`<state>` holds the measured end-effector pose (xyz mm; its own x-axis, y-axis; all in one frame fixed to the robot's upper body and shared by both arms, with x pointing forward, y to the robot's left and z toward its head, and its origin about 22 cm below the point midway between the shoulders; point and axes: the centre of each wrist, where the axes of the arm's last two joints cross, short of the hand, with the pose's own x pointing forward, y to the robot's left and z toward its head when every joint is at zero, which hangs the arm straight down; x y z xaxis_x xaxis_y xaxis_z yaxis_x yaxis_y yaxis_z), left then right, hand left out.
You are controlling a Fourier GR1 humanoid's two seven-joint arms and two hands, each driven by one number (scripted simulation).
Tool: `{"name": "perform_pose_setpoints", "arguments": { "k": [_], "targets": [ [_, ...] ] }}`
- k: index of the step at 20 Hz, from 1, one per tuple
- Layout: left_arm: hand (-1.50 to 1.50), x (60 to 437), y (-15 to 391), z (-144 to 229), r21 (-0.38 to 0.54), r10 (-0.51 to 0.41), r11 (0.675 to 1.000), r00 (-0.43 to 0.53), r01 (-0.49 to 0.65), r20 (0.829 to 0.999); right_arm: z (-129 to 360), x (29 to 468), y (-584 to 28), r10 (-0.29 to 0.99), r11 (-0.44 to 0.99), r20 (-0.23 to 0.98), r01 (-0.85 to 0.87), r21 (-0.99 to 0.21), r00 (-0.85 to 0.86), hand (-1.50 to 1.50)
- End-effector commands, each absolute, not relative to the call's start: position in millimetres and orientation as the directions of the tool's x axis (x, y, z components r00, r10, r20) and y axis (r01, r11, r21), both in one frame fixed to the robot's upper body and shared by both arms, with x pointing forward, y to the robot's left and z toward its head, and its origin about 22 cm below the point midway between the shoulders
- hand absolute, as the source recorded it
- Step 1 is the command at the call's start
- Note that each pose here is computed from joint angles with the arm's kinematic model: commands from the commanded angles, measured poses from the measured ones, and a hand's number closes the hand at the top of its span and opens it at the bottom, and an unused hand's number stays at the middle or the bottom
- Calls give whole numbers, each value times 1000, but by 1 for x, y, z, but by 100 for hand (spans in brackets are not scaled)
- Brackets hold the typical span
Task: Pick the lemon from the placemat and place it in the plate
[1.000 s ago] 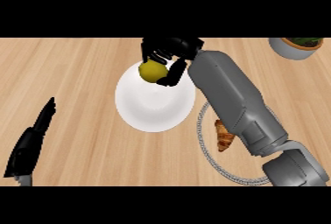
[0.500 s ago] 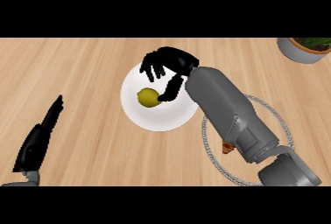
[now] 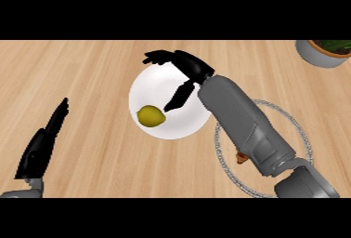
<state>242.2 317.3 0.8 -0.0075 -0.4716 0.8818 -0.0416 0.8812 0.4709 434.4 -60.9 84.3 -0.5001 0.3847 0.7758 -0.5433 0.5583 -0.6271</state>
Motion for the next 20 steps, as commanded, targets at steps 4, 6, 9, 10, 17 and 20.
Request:
{"name": "perform_pose_setpoints", "arguments": {
  "k": [4,6,9,10,17,20],
  "targets": [
    [0,227,328,-14,475,-475,878,17,-68,880,103,448,-72,257,778,901,-478,-408,-350,-150],
    [0,227,316,0,476,-476,878,7,-54,879,99,449,-76,235,816,922,-454,-359,-308,-150],
    [0,240,317,0,474,-475,879,-6,-58,880,117,465,-128,105,849,950,-471,-239,-292,-150],
    [0,227,325,6,455,-456,889,-9,-49,890,112,466,-140,95,861,953,-457,-223,-287,-150],
    [0,234,317,5,476,-477,879,-48,-39,878,112,468,-220,36,872,937,-447,-200,-349,-150],
    [0,235,318,5,468,-469,883,-34,-36,883,112,465,-252,53,860,926,-454,-233,-375,-150]
  ]
}}
